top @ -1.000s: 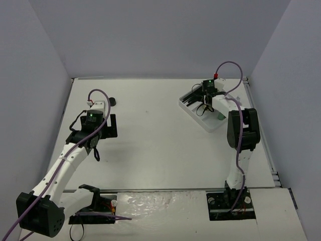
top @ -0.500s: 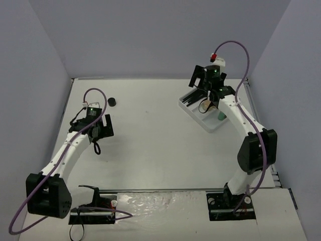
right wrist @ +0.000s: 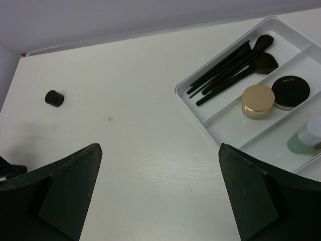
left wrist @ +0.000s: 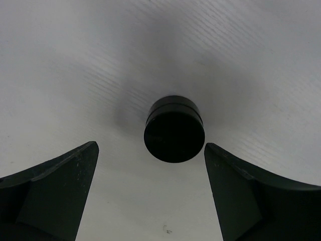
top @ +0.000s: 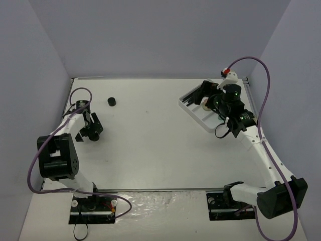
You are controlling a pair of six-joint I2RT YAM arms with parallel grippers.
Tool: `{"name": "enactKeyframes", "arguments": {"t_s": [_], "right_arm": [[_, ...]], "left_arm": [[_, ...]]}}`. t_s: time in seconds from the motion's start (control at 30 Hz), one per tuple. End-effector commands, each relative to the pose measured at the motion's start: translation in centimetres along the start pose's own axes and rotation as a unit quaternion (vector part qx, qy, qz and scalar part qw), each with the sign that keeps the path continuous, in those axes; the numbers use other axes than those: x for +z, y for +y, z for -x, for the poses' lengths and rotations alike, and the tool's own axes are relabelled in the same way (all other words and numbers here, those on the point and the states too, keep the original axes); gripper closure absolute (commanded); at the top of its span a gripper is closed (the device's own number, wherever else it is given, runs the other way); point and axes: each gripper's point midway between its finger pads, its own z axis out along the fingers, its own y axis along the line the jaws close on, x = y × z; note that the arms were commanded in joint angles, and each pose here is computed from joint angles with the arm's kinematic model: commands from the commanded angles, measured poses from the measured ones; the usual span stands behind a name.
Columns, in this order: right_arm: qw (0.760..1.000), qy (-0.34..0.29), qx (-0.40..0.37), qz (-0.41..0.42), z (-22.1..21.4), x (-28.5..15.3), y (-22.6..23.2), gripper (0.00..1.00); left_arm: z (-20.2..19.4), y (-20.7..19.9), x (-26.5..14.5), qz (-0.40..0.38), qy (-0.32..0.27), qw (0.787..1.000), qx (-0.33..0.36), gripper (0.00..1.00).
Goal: Organize the makeup
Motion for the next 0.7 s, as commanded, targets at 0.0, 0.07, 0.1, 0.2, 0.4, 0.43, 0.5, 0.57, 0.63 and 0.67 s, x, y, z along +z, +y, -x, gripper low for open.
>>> {"name": "enactKeyframes", "arguments": {"t_s": [0.0, 0.07, 0.1, 0.2, 0.4, 0.43, 0.5, 0.57, 0.63, 0.67], "right_arm": [[0.999, -0.03, 0.001, 0.046, 1.0, -2.2, 1.6, 0.0], [0.998, -0.023, -0.006, 0.062, 0.4, -2.5, 2.0, 0.0], [0.997, -0.022, -0.008, 0.068, 0.4, -2.7, 2.2, 0.0], [0.996, -0.015, -0.015, 0.085, -0.1, -2.9, 2.6, 0.0], [0.996, -0.009, -0.02, 0.084, -0.7, -2.8, 2.4, 0.0], [0.996, -0.007, -0.019, 0.084, -0.8, -2.8, 2.4, 0.0], [0.996, -0.003, -0.018, 0.083, -1.1, -2.6, 2.3, 0.0], [0.996, 0.002, -0.018, 0.083, -1.5, -2.5, 2.2, 0.0], [0.996, 0.008, -0.02, 0.081, -2.0, -2.4, 2.0, 0.0], [0.997, 0.017, -0.021, 0.079, -2.4, -2.5, 1.9, 0.0]], "left_arm": [[2.8, -2.1, -0.1, -0.041, -0.031, 0.998, -0.031, 0.18], [2.4, -2.6, 0.9, -0.046, -0.021, 0.998, -0.034, 0.24], [2.4, -2.9, 1.2, -0.05, -0.02, 0.998, -0.036, 0.28], [2.5, -3.3, 1.7, -0.056, -0.018, 0.998, -0.036, 0.44], [2.7, -6.2, 0.4, -0.081, -0.037, 0.996, -0.005, 0.85], [2.6, -7.5, -0.1, -0.089, -0.042, 0.995, 0.01, 0.89], [2.1, -10.4, -1.4, -0.109, -0.051, 0.992, 0.049, 0.93], [1.3, -13.7, -2.7, -0.133, -0.06, 0.985, 0.088, 0.94], [-0.4, -18.2, -4.6, -0.163, -0.069, 0.973, 0.149, 0.96], [-1.5, -20.5, -5.4, -0.177, -0.072, 0.965, 0.179, 0.96]]}}
